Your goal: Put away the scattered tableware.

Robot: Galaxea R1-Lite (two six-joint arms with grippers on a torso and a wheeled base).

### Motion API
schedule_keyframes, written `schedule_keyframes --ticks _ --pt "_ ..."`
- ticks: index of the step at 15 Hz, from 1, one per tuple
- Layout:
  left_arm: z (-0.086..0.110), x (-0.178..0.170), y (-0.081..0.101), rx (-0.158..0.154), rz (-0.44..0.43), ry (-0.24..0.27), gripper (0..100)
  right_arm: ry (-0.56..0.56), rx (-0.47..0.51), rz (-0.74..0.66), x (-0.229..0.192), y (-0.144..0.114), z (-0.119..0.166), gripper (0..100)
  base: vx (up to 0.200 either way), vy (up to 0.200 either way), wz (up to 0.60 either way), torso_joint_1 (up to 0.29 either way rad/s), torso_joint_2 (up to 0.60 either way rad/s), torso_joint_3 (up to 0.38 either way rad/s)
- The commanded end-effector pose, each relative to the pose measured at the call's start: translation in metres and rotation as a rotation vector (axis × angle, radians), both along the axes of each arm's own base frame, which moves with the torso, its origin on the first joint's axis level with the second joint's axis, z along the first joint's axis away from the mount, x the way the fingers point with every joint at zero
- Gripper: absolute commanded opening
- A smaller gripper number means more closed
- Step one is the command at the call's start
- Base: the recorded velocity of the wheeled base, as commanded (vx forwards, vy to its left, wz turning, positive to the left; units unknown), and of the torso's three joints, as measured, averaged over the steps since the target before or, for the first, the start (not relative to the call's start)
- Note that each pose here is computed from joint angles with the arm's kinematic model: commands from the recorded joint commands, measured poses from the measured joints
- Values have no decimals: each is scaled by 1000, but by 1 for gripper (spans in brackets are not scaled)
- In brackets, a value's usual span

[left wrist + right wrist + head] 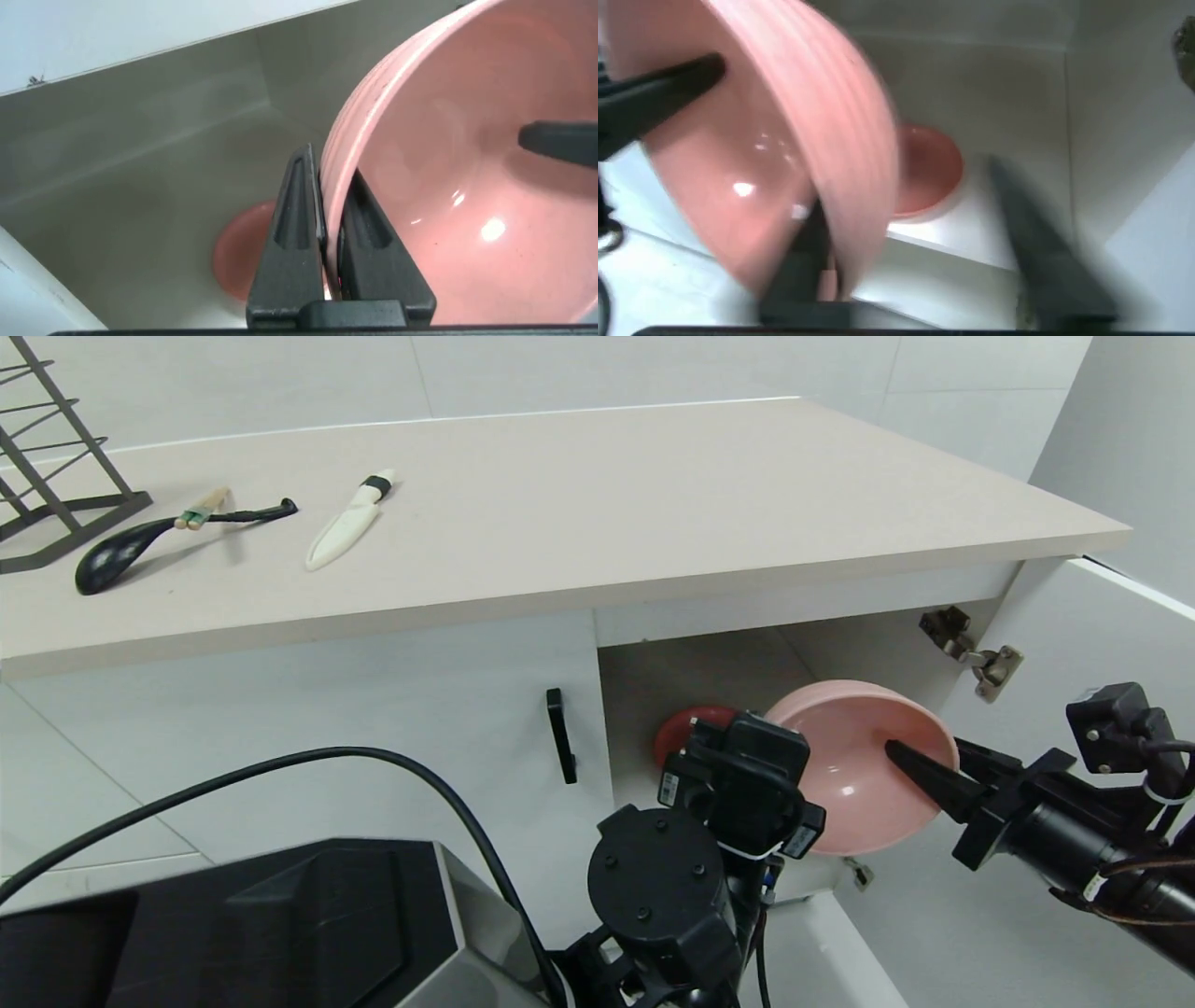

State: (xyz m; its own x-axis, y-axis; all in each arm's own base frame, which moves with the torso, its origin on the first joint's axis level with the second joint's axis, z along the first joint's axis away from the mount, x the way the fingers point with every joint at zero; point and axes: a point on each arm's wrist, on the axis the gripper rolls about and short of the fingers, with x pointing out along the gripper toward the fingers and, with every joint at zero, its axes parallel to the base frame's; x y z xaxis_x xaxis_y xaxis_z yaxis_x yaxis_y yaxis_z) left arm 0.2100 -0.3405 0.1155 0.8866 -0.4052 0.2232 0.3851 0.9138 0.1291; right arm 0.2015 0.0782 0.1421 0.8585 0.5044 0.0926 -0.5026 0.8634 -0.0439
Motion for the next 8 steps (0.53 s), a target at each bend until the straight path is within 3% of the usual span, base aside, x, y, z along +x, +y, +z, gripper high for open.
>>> schedule_keyframes --ticks 1,3,4,6,8 --pt "0 2 1 -1 6 -1 0 -21 8 31 -5 5 5 0 0 0 0 0 0 0" --pt "0 2 2 -3 7 1 0 -31 12 48 -8 8 7 0 0 0 0 0 0 0" --pt "0 2 2 -4 7 2 100 -30 11 46 -7 8 6 0 0 0 0 0 0 0" --pt "2 1 2 -3 5 -1 100 -24 9 43 -7 8 5 0 0 0 0 0 0 0" --pt "13 -3 6 -26 -4 -12 100 -11 4 36 -5 6 2 0 0 0 0 0 0 0"
